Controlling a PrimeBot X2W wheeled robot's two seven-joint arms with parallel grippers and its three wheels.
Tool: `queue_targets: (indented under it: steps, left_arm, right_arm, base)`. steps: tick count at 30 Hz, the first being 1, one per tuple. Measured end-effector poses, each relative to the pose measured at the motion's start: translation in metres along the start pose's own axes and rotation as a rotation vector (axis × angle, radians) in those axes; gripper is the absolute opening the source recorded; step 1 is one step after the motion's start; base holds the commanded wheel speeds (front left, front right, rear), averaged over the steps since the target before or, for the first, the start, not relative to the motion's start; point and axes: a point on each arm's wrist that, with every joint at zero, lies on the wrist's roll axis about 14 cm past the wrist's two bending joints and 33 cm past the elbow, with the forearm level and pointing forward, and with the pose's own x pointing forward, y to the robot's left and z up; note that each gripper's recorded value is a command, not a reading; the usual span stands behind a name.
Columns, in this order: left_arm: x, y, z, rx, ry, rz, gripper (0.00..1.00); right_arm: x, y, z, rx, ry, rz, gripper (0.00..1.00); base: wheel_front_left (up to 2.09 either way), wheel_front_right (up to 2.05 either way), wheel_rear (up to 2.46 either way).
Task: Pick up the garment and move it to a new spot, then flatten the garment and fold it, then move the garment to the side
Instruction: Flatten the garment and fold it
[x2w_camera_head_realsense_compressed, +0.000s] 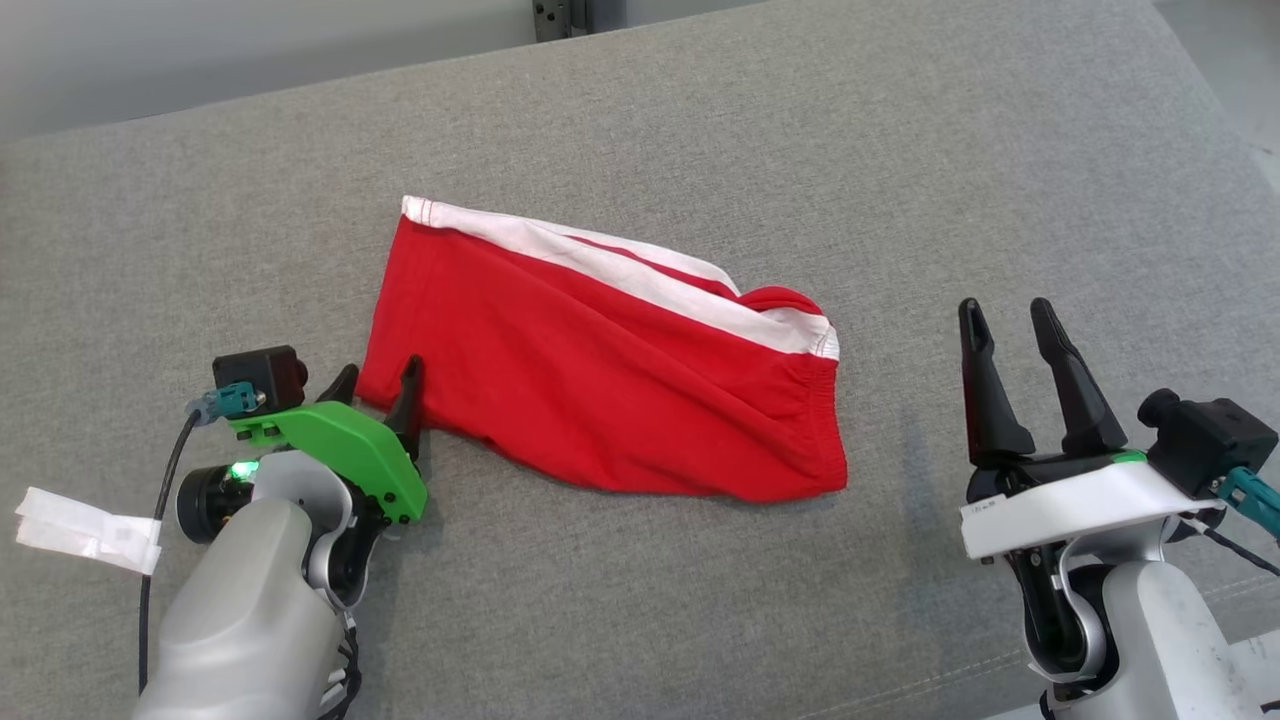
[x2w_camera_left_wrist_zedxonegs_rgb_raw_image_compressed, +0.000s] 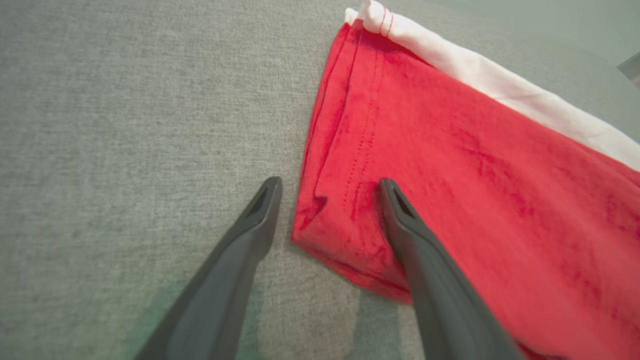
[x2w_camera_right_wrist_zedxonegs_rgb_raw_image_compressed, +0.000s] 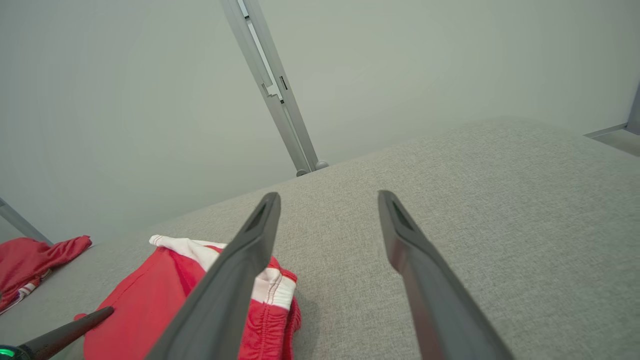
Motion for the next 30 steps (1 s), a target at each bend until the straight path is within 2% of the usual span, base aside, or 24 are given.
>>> queue_targets:
  steps: [2,3,4,5,6,7,13,30]
  left_arm:
    - [0.002,-0.001,-0.004,0.003,0.017,-0.001,1.00]
    - [0.002,-0.002,-0.005,0.006,0.024,-0.005,0.94]
    - [0.002,-0.003,-0.006,0.009,0.029,-0.009,0.57]
    - [0.002,-0.006,-0.006,0.011,0.031,-0.015,0.36]
    - [0.002,-0.008,-0.007,0.010,0.032,-0.023,0.10]
    - [0.001,-0.010,-0.007,0.010,0.036,-0.029,0.00]
    - [-0.008,-0.021,-0.011,0.008,0.025,-0.060,0.00]
    - [-0.066,-0.020,0.007,-0.067,-0.186,-0.040,0.00]
  right_arm:
    - [-0.002,-0.002,0.000,0.000,0.001,-0.008,1.00]
    - [-0.002,-0.003,0.000,-0.001,0.002,-0.011,1.00]
    - [-0.003,-0.004,0.000,-0.002,0.002,-0.012,1.00]
    - [-0.003,-0.004,0.000,-0.002,0.001,-0.013,1.00]
    - [-0.004,-0.004,0.001,-0.002,-0.001,-0.013,1.00]
    - [-0.004,-0.004,0.002,-0.002,-0.002,-0.014,1.00]
    - [-0.006,-0.001,0.004,0.003,-0.007,-0.005,1.00]
    - [-0.009,0.023,-0.005,0.022,0.033,0.060,1.00]
  base:
    - [0.00,0.00,0.00]
    - [0.00,0.00,0.00]
    - [0.00,0.00,0.00]
    - [0.00,0.00,0.00]
    - [0.00,0.00,0.00]
    - [0.00,0.00,0.00]
    - [0.00,0.00,0.00]
    - [0.00,0.00,0.00]
